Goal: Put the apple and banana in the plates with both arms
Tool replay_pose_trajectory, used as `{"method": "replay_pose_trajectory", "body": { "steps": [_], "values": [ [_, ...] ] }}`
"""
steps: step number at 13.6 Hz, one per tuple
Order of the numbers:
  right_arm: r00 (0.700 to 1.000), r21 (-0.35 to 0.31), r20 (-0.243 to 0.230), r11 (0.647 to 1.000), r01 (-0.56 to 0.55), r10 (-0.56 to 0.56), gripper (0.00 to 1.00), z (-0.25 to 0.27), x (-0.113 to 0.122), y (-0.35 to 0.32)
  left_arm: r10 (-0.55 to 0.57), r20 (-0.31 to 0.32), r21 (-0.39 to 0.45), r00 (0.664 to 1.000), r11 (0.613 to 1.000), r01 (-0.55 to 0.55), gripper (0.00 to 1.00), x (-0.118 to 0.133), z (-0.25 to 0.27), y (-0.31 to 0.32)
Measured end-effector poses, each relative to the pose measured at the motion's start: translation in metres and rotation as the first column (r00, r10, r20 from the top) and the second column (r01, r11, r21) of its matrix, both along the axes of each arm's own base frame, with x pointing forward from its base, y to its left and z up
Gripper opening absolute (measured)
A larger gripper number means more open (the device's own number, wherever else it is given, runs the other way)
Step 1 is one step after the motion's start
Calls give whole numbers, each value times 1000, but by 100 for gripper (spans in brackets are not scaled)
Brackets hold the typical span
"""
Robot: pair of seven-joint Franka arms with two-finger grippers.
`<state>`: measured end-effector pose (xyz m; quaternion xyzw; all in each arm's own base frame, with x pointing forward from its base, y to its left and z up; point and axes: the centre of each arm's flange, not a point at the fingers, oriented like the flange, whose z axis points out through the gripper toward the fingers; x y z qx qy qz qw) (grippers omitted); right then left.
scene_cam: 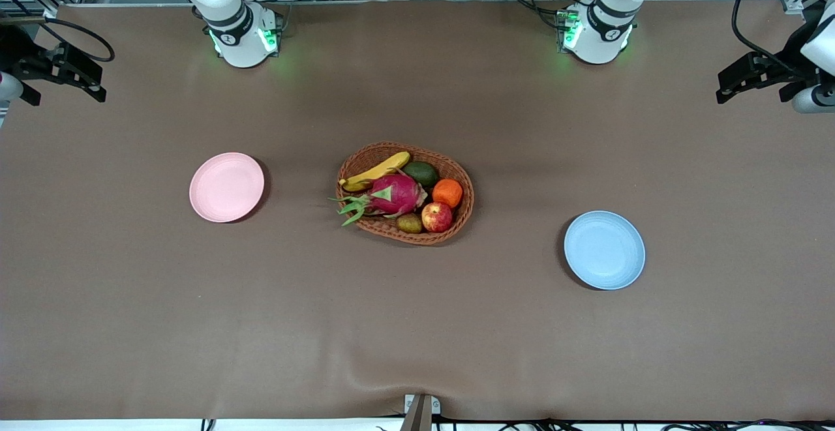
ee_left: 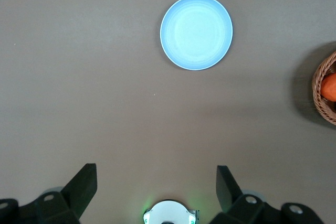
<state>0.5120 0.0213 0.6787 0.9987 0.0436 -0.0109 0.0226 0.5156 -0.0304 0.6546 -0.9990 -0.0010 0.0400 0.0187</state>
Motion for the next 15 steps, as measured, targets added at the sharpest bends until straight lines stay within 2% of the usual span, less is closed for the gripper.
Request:
{"method": "replay_pose_trajectory", "body": {
  "steps": [15],
  "values": [
    [1000,0,-3,1000,-4,4,100,-2,1,2,4,-1,-2,1000,1000,-4,100,6,-2,3]
  ]
}}
